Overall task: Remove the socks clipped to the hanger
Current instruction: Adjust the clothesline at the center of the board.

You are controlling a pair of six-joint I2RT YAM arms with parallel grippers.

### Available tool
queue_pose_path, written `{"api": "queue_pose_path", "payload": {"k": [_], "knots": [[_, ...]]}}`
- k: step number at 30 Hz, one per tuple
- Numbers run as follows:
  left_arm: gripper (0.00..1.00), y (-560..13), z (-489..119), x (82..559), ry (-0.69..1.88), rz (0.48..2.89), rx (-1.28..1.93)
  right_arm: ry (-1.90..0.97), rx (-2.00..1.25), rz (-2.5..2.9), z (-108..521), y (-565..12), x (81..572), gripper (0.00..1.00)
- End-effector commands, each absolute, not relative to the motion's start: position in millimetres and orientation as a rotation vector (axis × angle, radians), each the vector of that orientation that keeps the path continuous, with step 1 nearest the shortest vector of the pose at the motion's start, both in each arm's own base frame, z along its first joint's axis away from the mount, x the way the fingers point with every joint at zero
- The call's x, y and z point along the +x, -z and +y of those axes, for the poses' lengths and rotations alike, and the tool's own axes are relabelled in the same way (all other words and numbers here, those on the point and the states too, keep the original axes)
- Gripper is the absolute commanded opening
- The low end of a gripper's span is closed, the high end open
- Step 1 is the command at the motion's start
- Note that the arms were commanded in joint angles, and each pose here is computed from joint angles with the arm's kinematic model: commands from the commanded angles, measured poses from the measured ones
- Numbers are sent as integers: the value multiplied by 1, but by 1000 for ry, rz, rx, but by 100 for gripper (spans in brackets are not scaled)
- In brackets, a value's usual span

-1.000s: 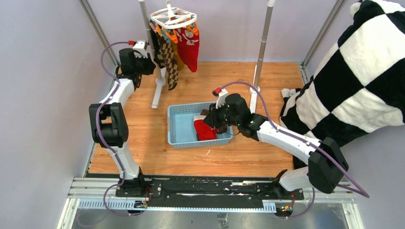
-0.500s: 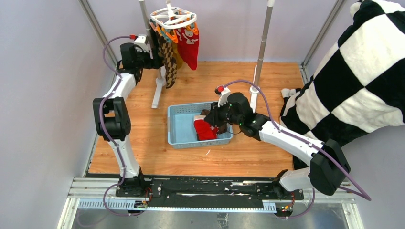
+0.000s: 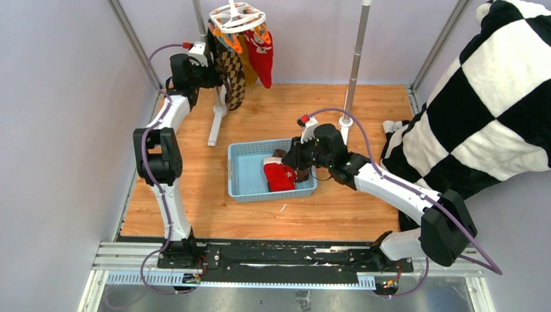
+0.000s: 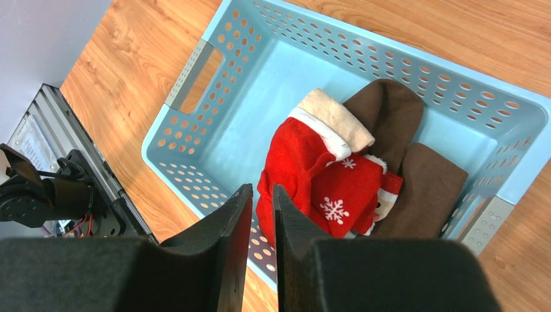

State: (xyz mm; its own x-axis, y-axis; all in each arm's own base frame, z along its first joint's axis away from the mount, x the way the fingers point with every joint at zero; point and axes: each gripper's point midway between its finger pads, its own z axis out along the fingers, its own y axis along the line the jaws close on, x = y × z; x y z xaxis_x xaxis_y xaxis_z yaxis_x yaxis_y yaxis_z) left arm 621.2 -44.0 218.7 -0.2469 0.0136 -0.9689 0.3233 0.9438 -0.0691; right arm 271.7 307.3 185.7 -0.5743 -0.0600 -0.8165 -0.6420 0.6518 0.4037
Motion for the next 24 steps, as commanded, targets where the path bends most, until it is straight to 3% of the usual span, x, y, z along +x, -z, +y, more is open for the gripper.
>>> {"api": "queue_pose_path", "payload": {"k": [1, 8, 16, 21, 24], "knots": [[27, -242, -48, 608, 278, 1768, 256, -931, -537, 2055, 304, -184, 270, 23], [17, -251, -38, 581, 203, 1761, 246, -950, -528, 2048, 304, -185, 267, 22], [13, -245, -35, 536, 185, 1796, 222, -959, -510, 2028, 299, -190, 262, 22], [16, -243, -34, 507, 176, 1807, 220, -958, -493, 2008, 299, -194, 262, 32], [27, -246, -33, 491, 172, 1817, 210, -935, -492, 1974, 301, -201, 263, 41]]}}
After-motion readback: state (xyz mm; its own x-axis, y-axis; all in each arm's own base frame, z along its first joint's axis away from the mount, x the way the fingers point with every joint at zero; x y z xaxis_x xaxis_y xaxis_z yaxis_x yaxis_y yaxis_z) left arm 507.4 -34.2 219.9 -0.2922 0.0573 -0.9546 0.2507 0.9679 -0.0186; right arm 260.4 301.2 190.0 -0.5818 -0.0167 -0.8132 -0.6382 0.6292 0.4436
